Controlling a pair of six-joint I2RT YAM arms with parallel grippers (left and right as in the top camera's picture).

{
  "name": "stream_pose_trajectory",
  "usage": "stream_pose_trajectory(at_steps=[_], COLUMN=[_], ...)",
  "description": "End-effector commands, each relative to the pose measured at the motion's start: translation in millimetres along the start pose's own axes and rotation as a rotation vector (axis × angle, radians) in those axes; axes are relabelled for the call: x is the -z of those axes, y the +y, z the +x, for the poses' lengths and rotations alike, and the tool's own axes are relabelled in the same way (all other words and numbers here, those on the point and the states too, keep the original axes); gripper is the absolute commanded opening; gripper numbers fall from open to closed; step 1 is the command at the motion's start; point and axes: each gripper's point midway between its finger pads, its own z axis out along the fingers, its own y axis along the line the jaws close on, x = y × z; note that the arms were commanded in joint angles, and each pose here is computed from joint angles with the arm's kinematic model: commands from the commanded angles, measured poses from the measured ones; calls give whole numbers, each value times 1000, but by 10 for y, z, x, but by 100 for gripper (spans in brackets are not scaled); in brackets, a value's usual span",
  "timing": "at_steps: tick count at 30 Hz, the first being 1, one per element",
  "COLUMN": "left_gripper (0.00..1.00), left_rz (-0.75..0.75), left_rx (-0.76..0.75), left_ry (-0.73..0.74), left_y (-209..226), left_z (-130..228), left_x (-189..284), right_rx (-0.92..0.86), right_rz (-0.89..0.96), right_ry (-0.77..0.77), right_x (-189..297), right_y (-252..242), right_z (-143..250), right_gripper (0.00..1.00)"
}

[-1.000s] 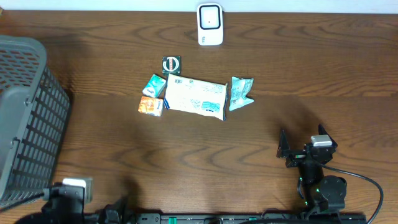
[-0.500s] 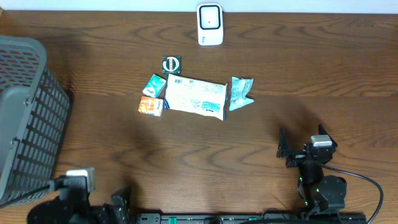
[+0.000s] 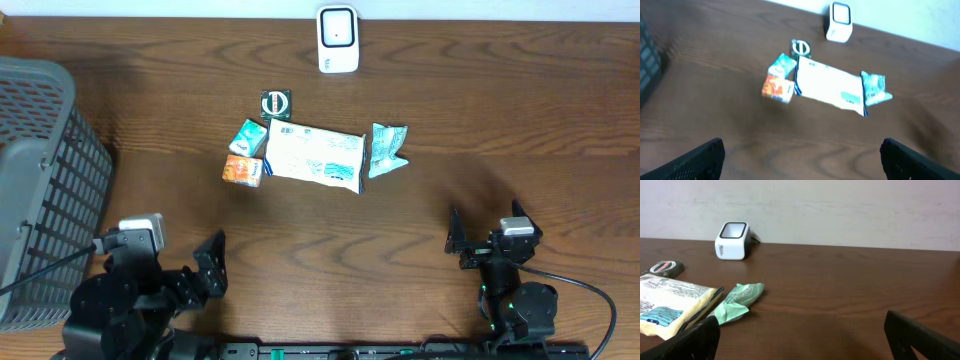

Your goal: Scan the item barcode

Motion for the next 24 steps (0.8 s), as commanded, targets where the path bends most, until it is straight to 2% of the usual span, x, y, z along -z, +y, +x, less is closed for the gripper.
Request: stream_pose_trajectory(at_steps=[1, 6, 12, 24], left_gripper=[98, 98, 98, 98], left_rz=[-51, -56, -146, -155], left_rx=[5, 5, 1, -1], left_ry=[-9, -16, 3, 28], left_y=[100, 128, 314, 344], left_z=[27, 71, 198, 284], left_x=[-99, -282, -424, -509], right_rx=[-10, -10, -10, -10], right_rz=[1, 1, 1, 1], right_ry=[1, 1, 1, 1], right_x=[0, 0, 0, 0], right_y=[-2, -2, -2, -2], right_z=[11, 11, 11, 11], right_gripper=[99, 99, 99, 99])
